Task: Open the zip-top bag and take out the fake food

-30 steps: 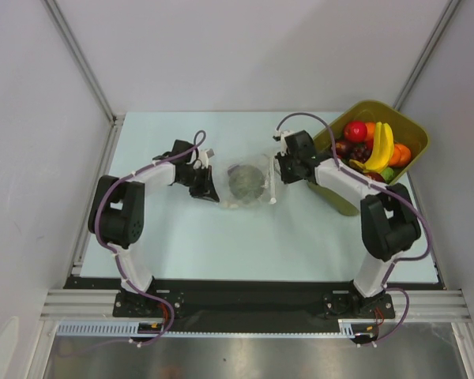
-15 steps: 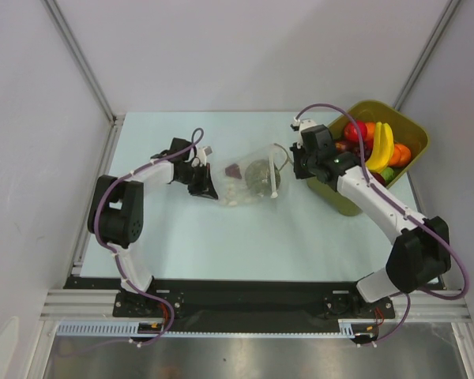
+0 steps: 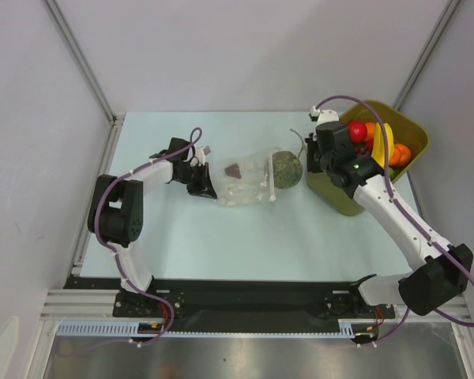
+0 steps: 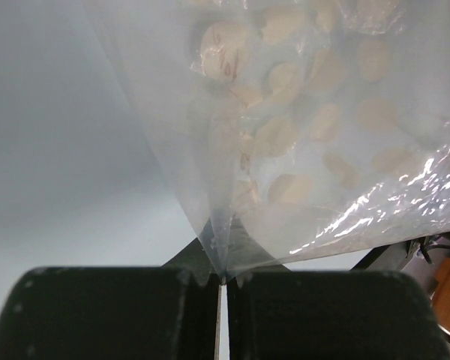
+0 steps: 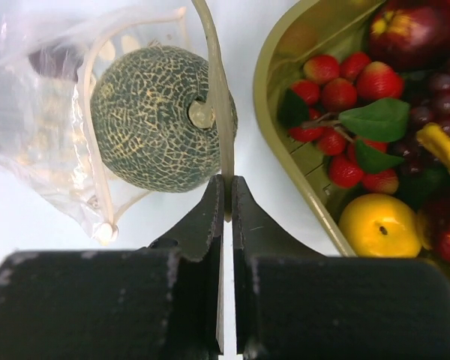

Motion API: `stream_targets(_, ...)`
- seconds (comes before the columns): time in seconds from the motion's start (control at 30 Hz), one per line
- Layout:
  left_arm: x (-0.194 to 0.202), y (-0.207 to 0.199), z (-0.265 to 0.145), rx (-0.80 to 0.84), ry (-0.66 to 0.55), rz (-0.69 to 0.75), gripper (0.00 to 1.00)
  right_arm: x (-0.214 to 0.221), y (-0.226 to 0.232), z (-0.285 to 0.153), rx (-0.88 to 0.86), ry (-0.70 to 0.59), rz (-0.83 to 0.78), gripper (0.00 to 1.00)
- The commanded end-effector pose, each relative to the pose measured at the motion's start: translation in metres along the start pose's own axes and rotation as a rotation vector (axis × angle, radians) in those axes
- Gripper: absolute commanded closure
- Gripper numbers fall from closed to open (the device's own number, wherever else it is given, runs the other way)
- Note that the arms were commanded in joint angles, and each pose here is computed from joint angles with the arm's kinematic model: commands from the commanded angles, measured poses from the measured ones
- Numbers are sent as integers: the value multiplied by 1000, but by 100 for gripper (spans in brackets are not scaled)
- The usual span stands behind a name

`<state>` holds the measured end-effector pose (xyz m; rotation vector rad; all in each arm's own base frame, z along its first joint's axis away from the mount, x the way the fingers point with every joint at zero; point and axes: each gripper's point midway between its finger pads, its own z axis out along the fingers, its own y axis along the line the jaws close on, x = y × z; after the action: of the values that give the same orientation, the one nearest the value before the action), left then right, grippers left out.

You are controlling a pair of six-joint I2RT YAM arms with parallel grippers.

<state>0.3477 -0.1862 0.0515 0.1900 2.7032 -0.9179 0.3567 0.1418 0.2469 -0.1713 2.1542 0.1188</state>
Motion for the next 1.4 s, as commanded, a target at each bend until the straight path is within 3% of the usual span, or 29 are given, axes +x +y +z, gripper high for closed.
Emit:
stream_targets(0.0, -17, -6, -5, 27, -43, 36, 100, -41, -8, -20, 51, -128, 52, 100)
stream_targets(0.57, -12, -6, -4, 34, -41, 30, 100, -105, -38, -54, 108, -292, 138, 100)
stream_targets(0.97, -10, -4, -3, 33, -35, 27, 100, -135, -102, -89, 244, -394, 192, 100)
stream_targets(1.17, -9, -4, -3, 34, -33, 25, 100, -128, -134, -95, 309, -389, 221, 100)
stream_targets(1.37, -10, -5, -4, 33, -34, 29, 100, -107, -148, -72, 320, -345, 247, 100)
